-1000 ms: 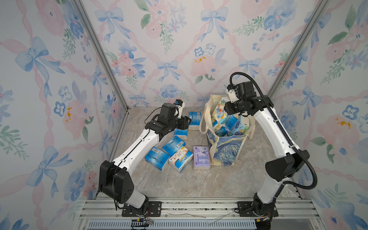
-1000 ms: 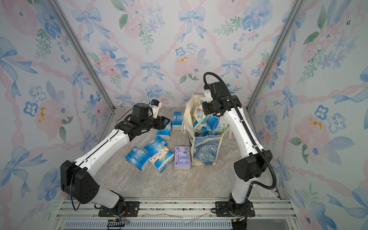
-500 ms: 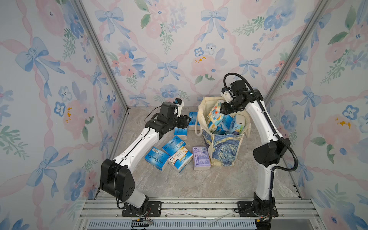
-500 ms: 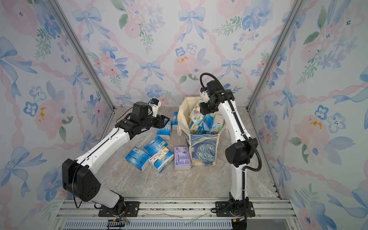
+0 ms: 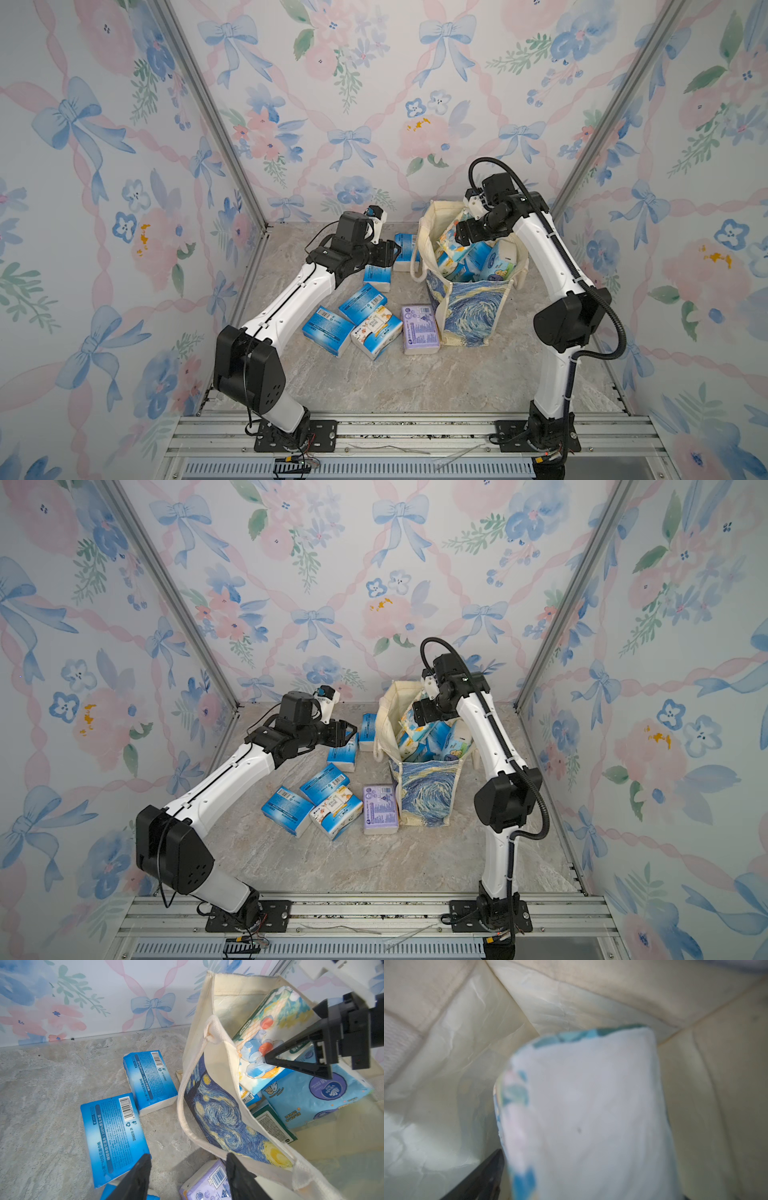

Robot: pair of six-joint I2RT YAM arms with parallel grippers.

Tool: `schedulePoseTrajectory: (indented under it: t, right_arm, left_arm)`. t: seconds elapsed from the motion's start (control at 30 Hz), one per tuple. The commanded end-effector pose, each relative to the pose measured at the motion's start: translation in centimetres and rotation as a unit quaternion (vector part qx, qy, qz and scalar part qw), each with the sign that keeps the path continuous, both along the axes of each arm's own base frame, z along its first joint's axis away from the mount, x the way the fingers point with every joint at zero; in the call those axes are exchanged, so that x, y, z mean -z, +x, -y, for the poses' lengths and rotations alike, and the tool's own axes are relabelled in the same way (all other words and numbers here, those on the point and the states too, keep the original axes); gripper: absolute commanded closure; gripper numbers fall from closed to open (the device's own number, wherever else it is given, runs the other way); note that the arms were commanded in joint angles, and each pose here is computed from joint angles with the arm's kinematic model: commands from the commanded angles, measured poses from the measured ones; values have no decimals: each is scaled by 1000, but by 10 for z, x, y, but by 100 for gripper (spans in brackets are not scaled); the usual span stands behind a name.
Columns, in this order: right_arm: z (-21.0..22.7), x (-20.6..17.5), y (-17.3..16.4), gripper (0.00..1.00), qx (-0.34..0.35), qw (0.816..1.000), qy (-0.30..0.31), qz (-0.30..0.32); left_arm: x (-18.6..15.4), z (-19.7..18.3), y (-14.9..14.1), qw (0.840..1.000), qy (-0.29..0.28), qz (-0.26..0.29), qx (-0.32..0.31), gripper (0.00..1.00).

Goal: Put tissues into the canvas bag
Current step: Place the pack of facial tissues in the canvas bag, then adjust the canvas bag at the center of the board.

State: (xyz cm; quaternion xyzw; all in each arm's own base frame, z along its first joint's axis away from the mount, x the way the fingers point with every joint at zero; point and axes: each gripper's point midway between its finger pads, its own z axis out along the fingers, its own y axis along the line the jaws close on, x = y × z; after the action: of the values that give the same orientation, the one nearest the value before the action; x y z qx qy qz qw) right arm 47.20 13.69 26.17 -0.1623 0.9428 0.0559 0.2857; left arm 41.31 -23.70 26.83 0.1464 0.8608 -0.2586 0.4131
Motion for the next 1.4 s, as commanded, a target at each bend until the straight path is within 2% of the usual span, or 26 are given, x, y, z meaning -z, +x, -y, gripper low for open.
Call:
schedulePoseTrajectory:
  t: [0.0, 0.13, 0.23, 0.33, 0.43, 0.5, 0.73, 0.9, 1.13, 1.3, 1.37]
  right_arm:
    - [7, -71, -9, 3, 15, 994, 32, 104]
    - [22, -111, -24, 2, 38, 983, 34, 177]
    - [45, -127, -34, 7, 70, 975, 8, 209]
    - [70, -116, -38, 17, 101, 976, -15, 191]
    - [96, -94, -40, 31, 131, 977, -42, 162]
    - [106, -77, -43, 35, 141, 979, -42, 139]
    - [115, -40, -44, 36, 150, 984, 11, 95]
    - [110, -29, -46, 40, 141, 986, 40, 83]
    - [114, -20, -48, 40, 145, 986, 42, 73]
    - [117, -14, -50, 41, 149, 985, 47, 69]
    - [117, -12, -50, 43, 149, 985, 51, 67]
  left_arm:
    - [-8, 2, 7, 1000, -9, 11, 3, 40]
    - [-10, 4, 10, 1000, -13, 13, 6, 40]
    - [-17, 8, 14, 999, -22, 22, 11, 40]
    - [-24, 15, 19, 999, -35, 29, 21, 51]
    - [-32, 23, 24, 998, -49, 37, 32, 51]
    - [-35, 27, 27, 997, -53, 37, 38, 51]
    - [-36, 45, 41, 995, -71, 31, 65, 41]
    - [-24, 61, 51, 993, -78, 16, 83, 40]
    - [-7, 78, 58, 992, -81, -3, 98, 37]
    - [-5, 93, 60, 990, -88, -6, 113, 37]
    - [-5, 99, 60, 989, -91, -8, 118, 40]
